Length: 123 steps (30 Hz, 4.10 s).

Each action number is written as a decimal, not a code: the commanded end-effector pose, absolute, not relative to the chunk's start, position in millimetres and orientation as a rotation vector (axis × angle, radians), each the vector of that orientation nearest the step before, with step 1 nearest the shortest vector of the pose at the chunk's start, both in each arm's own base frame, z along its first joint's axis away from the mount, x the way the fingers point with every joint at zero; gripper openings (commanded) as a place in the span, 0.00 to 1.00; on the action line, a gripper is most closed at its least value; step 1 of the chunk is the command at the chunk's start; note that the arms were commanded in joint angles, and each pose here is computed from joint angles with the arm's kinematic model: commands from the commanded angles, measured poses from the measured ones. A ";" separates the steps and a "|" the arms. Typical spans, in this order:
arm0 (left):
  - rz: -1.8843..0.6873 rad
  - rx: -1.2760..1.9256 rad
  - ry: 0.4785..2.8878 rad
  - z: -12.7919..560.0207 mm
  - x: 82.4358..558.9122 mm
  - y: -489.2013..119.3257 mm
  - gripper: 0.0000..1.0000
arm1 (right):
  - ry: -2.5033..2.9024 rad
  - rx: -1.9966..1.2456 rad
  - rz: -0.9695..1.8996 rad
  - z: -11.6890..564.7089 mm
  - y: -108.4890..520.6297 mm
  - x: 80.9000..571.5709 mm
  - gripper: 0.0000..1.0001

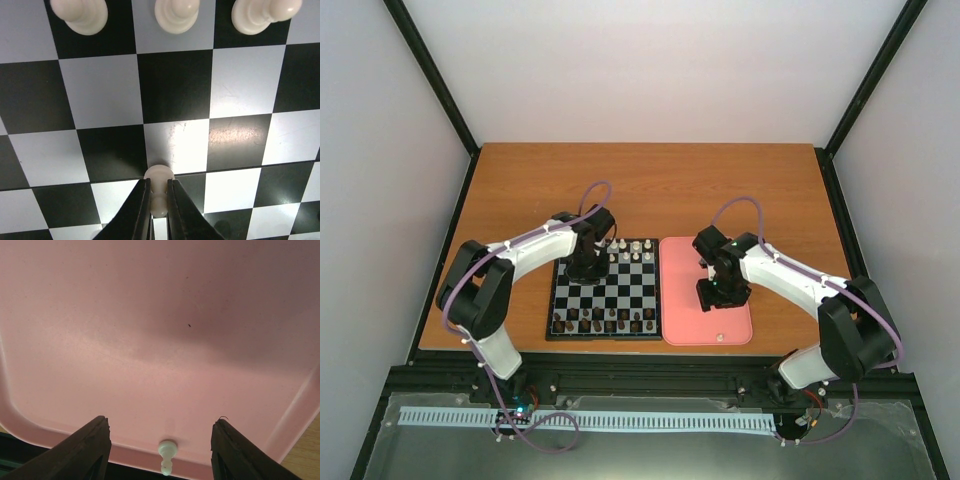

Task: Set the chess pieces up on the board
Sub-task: Pick up the chess piece from the chessboard, then place the chess piece on the chessboard, then pick up the chess piece from the storage box.

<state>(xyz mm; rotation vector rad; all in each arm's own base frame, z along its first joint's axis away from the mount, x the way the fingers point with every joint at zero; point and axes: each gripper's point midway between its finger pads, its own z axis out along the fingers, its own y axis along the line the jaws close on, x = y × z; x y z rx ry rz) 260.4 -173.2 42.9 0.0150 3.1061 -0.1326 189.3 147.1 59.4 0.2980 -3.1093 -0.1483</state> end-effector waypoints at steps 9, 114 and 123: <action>-0.013 0.015 3.050 65.3 269.7 -150.6 0.08 | -3.105 0.300 -0.162 54.8 146.3 188.8 0.56; -0.220 -0.086 2.904 145.4 292.5 -114.1 0.49 | -2.995 0.161 -0.191 48.7 139.9 111.2 0.55; -0.206 -0.089 2.885 151.1 285.5 -108.7 0.48 | -3.048 0.156 -0.050 30.7 128.9 125.9 0.48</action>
